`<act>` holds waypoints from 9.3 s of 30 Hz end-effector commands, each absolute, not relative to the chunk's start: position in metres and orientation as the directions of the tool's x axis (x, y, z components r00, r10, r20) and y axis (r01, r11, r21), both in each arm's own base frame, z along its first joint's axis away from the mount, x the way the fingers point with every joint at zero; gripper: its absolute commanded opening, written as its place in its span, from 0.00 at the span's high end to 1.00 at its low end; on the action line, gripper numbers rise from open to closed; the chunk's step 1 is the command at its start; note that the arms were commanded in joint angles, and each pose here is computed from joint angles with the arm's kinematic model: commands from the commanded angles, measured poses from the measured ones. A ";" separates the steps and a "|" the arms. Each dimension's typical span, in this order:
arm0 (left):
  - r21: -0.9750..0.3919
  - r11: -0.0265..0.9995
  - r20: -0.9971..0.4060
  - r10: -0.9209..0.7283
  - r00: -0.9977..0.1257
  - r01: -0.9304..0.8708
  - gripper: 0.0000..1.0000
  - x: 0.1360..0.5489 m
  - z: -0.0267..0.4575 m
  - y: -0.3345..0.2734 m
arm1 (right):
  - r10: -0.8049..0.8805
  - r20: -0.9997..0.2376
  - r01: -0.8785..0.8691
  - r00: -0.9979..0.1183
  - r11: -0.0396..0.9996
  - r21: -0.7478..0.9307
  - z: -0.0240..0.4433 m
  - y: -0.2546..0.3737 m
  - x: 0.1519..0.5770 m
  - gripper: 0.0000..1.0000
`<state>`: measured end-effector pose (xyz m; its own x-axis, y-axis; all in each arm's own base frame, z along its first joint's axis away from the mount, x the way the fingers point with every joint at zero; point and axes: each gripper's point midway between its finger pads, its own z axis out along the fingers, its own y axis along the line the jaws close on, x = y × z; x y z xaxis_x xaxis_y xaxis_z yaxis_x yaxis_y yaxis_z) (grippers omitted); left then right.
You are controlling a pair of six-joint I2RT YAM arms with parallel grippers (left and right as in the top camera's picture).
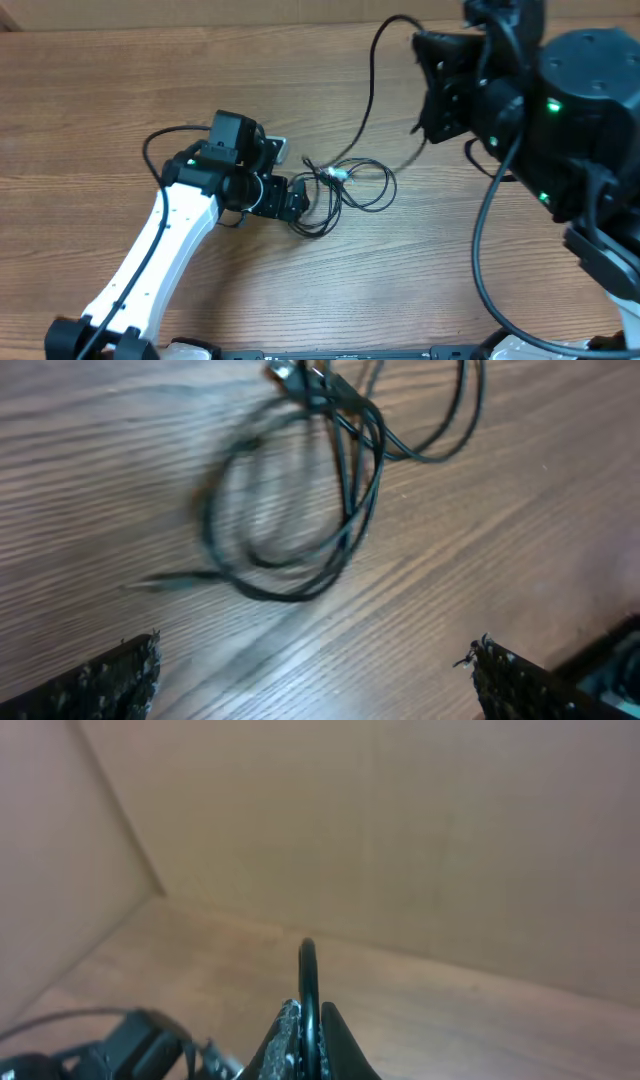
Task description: Untangle cables
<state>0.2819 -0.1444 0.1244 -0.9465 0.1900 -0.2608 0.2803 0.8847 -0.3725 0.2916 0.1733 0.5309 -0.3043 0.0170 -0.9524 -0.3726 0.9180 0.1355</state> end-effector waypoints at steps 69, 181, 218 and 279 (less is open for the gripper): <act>-0.338 0.921 -0.377 0.055 -0.925 0.192 0.00 0.309 0.062 -0.177 | -0.084 -0.991 0.178 -0.104 0.979 -0.102 0.588 0.056 0.287 0.96; -0.119 0.991 -0.727 -0.042 -0.686 0.066 0.96 0.352 0.407 -0.082 | 0.150 -0.966 0.619 -0.209 0.785 -0.013 0.419 -0.301 0.513 0.96; -0.139 0.988 -0.759 -0.066 -0.648 0.061 0.96 0.362 0.416 -0.085 | 0.415 -0.836 0.659 -0.358 0.747 0.088 0.244 -0.358 0.546 0.00; -0.374 0.672 -0.728 0.213 -0.651 0.639 0.96 0.295 0.423 -0.180 | -0.501 -0.679 -0.844 -0.536 0.307 0.440 0.352 0.245 0.315 0.20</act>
<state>0.2976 -0.1752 0.4157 -0.6241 0.2644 -0.7353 0.6618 0.6791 -0.3176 0.3212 0.2393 0.3462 -0.5601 -0.4985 -0.6617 -0.8284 0.3277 0.4543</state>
